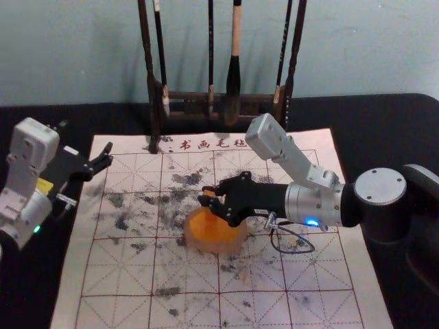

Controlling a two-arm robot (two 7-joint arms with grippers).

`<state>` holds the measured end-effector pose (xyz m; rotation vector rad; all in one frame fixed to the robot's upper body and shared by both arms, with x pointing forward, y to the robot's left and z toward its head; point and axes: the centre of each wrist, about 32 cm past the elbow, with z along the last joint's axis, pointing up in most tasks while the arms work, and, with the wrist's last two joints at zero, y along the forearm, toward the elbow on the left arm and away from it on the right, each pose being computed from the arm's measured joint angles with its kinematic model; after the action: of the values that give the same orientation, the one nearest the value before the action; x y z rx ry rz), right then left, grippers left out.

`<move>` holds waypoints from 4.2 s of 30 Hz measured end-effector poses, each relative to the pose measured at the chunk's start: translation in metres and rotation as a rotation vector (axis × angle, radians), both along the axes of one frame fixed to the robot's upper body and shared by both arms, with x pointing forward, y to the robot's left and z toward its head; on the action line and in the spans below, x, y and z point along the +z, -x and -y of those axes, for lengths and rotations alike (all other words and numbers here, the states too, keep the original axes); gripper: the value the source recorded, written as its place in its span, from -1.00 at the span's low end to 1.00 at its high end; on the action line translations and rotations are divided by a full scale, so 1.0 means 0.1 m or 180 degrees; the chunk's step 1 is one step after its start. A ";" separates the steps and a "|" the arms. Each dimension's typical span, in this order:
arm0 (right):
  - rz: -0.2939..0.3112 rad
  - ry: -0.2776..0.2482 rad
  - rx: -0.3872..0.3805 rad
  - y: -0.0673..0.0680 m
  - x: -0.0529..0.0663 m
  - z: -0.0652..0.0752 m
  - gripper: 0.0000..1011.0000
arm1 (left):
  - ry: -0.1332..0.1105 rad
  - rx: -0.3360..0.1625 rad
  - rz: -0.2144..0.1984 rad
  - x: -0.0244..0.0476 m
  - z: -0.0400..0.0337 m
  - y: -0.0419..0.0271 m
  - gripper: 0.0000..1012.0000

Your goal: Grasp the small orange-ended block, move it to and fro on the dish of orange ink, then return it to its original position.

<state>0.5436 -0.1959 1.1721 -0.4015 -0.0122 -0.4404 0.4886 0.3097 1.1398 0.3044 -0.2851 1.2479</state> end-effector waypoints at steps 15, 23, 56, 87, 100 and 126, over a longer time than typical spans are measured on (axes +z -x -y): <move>0.0042 0.0025 -0.0048 0.00 0.03 0.11 -0.74 | 0.0000 0.0000 0.0000 0.000 0.000 0.000 0.98; 0.0040 0.0022 -0.0045 0.03 0.03 0.16 -0.74 | 0.0000 0.0000 0.0000 0.000 0.000 0.000 0.98; -0.0028 -0.0024 0.0121 0.12 0.01 0.07 -0.74 | 0.0000 0.0000 0.0000 0.000 0.000 0.000 0.98; -0.0001 -0.0019 -0.0048 -0.03 0.00 0.02 -0.74 | 0.0000 0.0000 0.0000 0.000 0.000 0.000 0.98; 0.0024 0.0021 -0.0072 0.02 0.01 0.17 -0.74 | 0.0000 0.0000 0.0000 0.000 0.000 0.000 0.98; -0.0033 -0.0009 0.0093 0.15 0.00 0.15 -0.74 | 0.0000 0.0000 0.0000 0.000 0.000 0.000 0.98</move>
<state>0.5282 -0.2109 1.1724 -0.4003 -0.0073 -0.4093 0.4886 0.3097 1.1398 0.3045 -0.2850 1.2479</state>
